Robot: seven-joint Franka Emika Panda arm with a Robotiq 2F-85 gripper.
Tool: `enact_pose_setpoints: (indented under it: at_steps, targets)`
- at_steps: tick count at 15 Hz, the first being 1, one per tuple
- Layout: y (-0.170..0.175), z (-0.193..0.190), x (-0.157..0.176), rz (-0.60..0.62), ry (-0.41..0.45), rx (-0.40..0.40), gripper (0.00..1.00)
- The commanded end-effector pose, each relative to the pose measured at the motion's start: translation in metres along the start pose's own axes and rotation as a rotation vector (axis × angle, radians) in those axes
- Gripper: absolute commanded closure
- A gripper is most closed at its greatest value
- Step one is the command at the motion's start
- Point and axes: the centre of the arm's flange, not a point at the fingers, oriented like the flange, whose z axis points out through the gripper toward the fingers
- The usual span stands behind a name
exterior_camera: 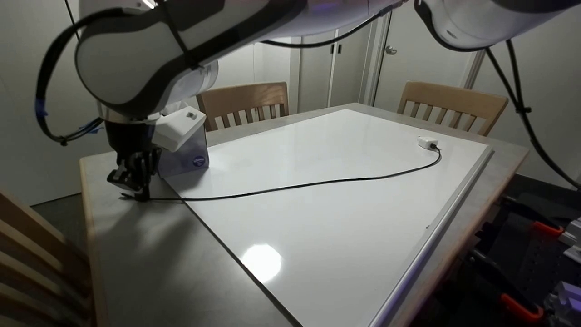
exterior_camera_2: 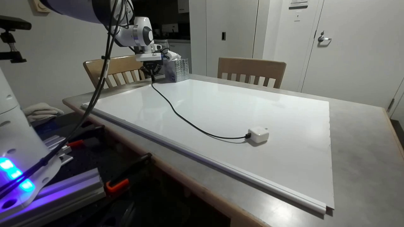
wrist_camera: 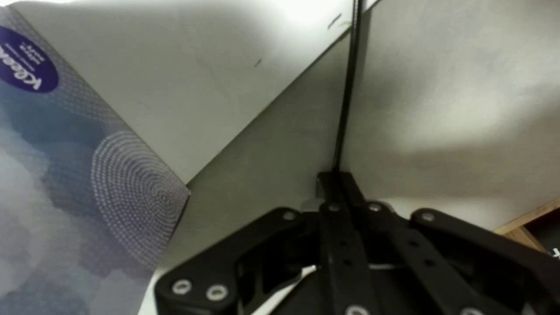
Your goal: Put the white charger in the center of the table
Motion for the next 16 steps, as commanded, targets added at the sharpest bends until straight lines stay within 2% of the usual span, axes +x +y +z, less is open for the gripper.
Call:
enact_pose_setpoints:
  at_steps: [1, 5, 6, 16]
  targets:
    - [0.007, 0.015, 0.011, -0.013, 0.022, 0.055, 0.99]
    - [0.009, 0.005, 0.011, -0.004, 0.006, 0.065, 0.99]
    - [0.009, 0.0, 0.01, 0.006, -0.007, 0.088, 0.99]
    - [0.005, -0.053, -0.007, 0.078, -0.221, 0.094, 0.99]
